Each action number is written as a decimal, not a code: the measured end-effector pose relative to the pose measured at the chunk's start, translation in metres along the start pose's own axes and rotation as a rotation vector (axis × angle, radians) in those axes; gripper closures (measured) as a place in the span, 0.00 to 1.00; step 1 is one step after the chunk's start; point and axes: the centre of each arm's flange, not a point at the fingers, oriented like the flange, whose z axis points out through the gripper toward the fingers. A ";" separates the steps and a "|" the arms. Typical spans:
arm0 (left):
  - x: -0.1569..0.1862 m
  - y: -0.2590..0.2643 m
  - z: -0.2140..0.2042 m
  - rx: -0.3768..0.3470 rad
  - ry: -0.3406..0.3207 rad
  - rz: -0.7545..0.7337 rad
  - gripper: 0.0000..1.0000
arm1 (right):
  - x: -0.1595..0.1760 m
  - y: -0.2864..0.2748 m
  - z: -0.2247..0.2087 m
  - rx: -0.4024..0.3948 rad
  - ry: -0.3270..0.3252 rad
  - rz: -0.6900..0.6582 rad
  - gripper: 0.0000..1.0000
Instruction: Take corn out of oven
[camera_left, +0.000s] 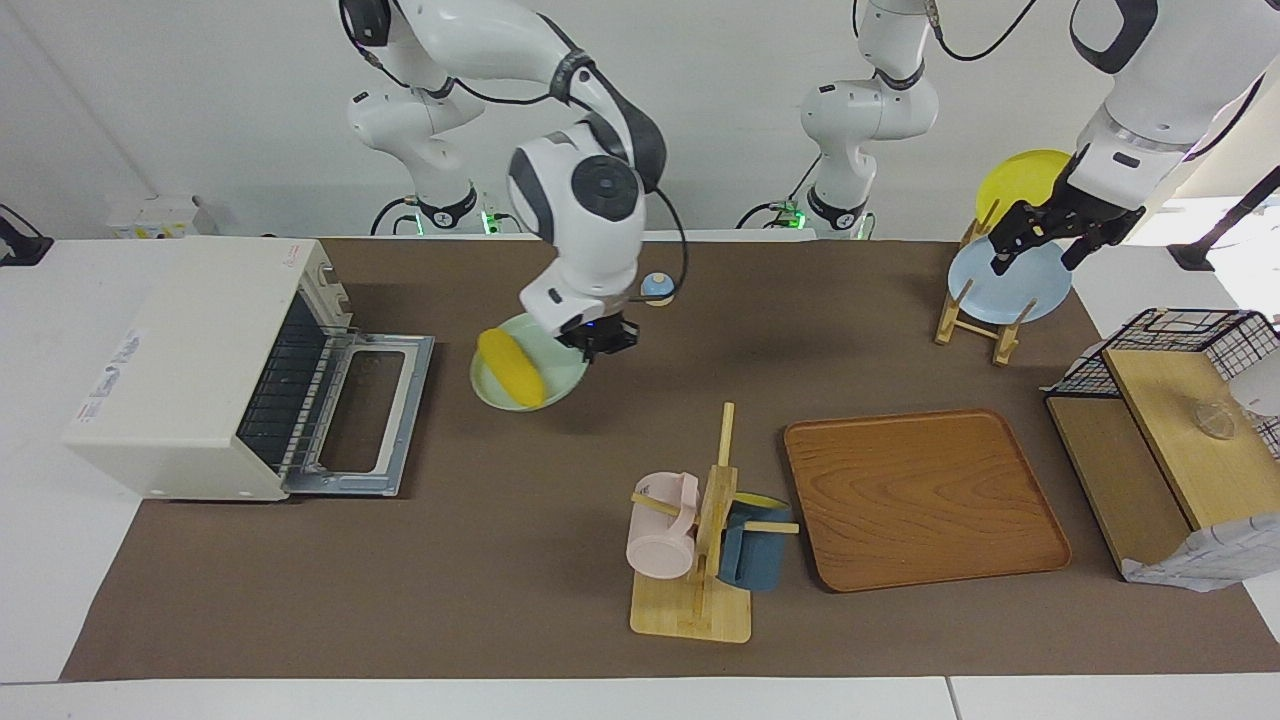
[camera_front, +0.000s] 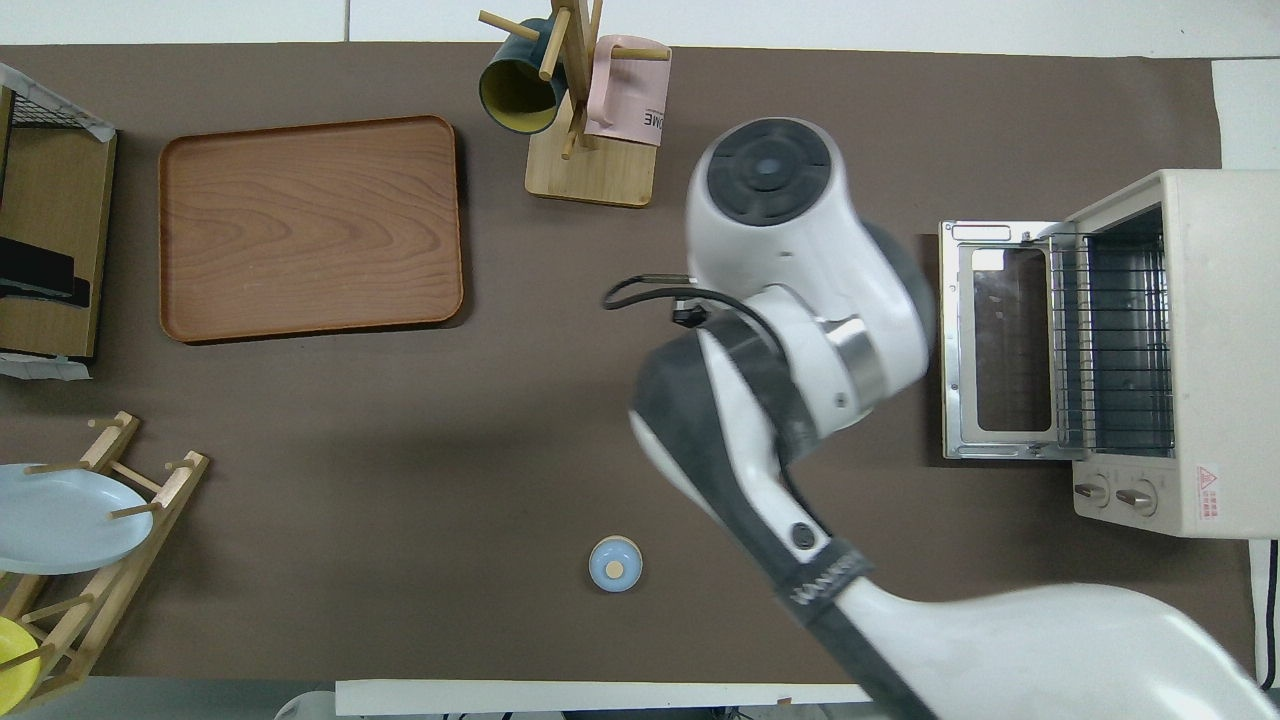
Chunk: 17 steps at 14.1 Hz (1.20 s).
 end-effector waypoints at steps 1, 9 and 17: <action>0.000 0.000 0.000 0.000 0.000 0.000 0.00 | -0.005 -0.035 0.018 0.013 0.012 0.023 0.97; -0.009 0.025 0.015 -0.001 -0.051 -0.033 0.00 | 0.045 -0.009 -0.016 0.043 0.020 0.020 0.41; -0.059 0.336 0.214 -0.157 0.055 -0.353 0.00 | 0.104 0.259 0.103 0.037 0.011 -0.178 0.98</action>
